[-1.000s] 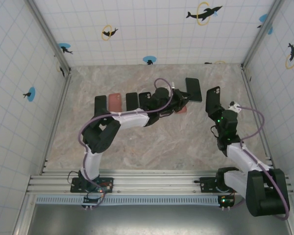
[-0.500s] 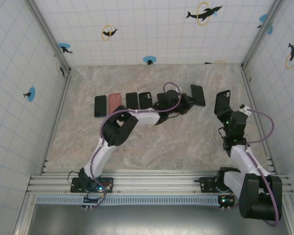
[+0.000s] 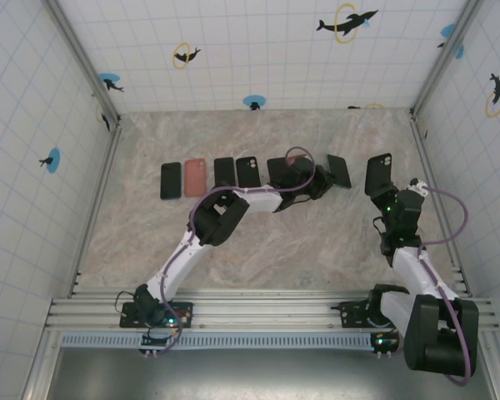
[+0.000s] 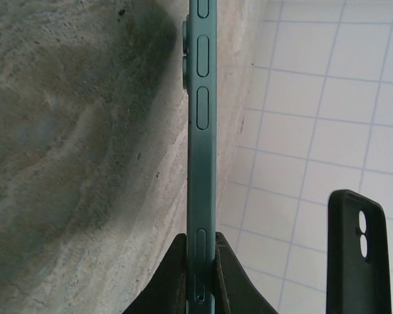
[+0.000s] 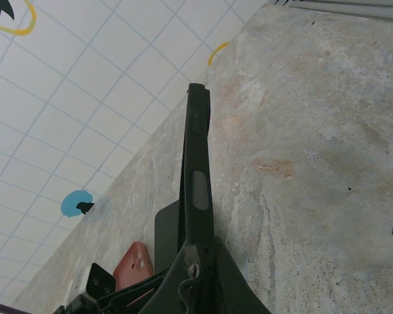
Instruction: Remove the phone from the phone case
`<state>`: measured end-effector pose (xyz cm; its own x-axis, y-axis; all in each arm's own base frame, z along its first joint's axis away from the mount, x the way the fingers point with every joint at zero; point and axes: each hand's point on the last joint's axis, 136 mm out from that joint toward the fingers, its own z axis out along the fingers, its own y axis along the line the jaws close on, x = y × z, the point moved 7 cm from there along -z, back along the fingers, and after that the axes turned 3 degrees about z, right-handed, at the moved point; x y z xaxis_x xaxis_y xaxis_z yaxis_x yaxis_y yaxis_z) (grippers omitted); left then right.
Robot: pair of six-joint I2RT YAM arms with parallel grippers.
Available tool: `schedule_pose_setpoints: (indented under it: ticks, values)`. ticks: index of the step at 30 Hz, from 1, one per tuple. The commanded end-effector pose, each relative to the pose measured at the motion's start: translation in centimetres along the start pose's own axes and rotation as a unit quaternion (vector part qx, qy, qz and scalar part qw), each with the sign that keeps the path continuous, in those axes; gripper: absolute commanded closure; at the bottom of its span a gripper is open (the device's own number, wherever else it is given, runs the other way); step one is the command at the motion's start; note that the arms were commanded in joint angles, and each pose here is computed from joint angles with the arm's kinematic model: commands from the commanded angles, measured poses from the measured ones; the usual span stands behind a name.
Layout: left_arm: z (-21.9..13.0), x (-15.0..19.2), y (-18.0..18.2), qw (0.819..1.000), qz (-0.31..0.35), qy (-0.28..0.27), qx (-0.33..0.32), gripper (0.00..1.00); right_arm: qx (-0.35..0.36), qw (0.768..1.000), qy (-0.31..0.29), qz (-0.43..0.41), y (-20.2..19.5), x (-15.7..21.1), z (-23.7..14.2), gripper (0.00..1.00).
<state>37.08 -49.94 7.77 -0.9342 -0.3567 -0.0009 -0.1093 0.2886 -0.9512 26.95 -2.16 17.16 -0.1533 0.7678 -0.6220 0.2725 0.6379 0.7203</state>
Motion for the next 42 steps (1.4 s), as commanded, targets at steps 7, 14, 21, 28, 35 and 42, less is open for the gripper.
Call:
schedule_pose_setpoints:
  ticks: [7, 14, 21, 28, 35, 42]
  values:
    - [1.2, -0.5, -1.4, 1.0, 0.008, -0.001, 0.006, 0.9, -0.013, 1.0, 0.012, 0.01, -0.3, 0.6, 0.2, 1.0]
    - [1.4, -1.3, -1.1, 1.0, 0.012, -0.003, -0.015, 0.88, -0.007, 1.0, 0.015, 0.004, -0.5, 0.7, 0.2, 1.0]
    - [1.5, -2.0, -0.8, 1.0, 0.014, -0.004, -0.028, 0.83, -0.002, 1.0, 0.021, 0.0, -0.7, 0.9, 0.6, 1.0]
    - [1.3, -2.3, -1.4, 0.999, 0.024, -0.004, -0.033, 0.76, 0.004, 1.0, 0.031, 0.0, -1.1, 1.4, 0.8, 1.0]
    - [1.1, -2.2, -1.6, 0.998, 0.036, 0.001, -0.045, 0.73, 0.006, 0.999, 0.04, 0.0, -1.4, 1.7, 1.2, 1.0]
    - [1.1, -1.9, -1.1, 0.998, 0.043, 0.009, -0.053, 0.7, 0.003, 0.998, 0.055, -0.003, -1.8, 2.4, 1.8, 1.0]
